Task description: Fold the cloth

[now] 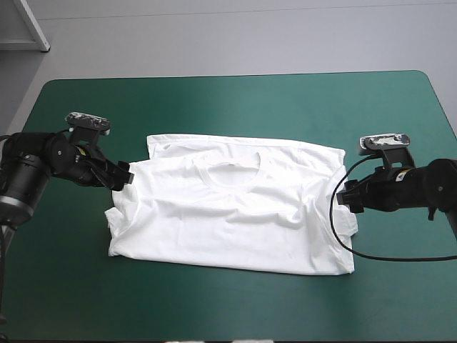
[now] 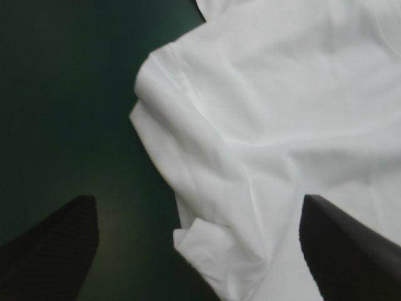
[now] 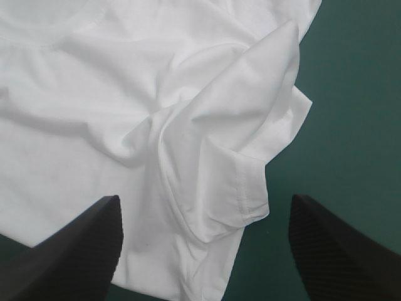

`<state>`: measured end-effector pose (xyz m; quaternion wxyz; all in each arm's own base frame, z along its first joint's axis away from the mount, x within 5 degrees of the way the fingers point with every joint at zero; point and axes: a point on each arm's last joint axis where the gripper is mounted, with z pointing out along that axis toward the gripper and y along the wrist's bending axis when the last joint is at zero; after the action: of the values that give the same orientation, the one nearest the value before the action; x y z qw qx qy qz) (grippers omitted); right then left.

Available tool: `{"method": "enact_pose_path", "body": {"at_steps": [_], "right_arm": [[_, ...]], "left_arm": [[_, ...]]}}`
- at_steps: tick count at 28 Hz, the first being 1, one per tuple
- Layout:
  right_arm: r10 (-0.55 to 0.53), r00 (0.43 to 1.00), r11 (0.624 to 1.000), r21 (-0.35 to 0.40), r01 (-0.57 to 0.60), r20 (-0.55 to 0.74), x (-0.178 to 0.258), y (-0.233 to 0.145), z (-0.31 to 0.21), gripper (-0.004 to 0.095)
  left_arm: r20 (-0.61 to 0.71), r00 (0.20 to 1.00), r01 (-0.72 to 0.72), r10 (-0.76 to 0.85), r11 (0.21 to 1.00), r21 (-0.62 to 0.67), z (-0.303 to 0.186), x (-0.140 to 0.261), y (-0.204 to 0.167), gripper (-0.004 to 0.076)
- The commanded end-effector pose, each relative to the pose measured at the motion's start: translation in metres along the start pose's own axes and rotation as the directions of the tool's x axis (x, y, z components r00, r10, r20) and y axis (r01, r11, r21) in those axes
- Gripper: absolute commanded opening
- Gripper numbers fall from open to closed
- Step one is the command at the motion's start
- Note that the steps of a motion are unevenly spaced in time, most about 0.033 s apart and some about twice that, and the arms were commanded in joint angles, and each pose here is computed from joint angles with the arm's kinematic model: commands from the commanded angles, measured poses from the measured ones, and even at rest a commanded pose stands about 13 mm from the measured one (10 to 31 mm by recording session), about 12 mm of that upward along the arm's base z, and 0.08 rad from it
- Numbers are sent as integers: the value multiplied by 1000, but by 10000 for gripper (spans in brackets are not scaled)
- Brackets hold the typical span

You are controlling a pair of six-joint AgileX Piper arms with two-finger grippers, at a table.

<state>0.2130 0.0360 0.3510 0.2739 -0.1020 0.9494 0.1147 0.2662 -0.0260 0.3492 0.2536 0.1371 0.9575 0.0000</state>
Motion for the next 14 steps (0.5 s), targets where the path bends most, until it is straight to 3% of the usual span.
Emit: {"method": "enact_pose_path", "body": {"at_steps": [1, 7, 14], "right_arm": [[-13, 997, 1000, 3, 13, 76, -5, 5, -19, 702], [-13, 999, 1000, -6, 14, 37, -1, 6, -19, 702], [-15, 1000, 1000, -20, 15, -6, 5, 8, -22, 702]], "left_arm": [[115, 993, -1, 9, 998, -68, -47, 1, 2, 634], [261, 961, 144, -94, 973, -181, -60, 27, 12, 634], [181, 921, 347, -344, 938, 19, 21, 57, 21, 630]]}}
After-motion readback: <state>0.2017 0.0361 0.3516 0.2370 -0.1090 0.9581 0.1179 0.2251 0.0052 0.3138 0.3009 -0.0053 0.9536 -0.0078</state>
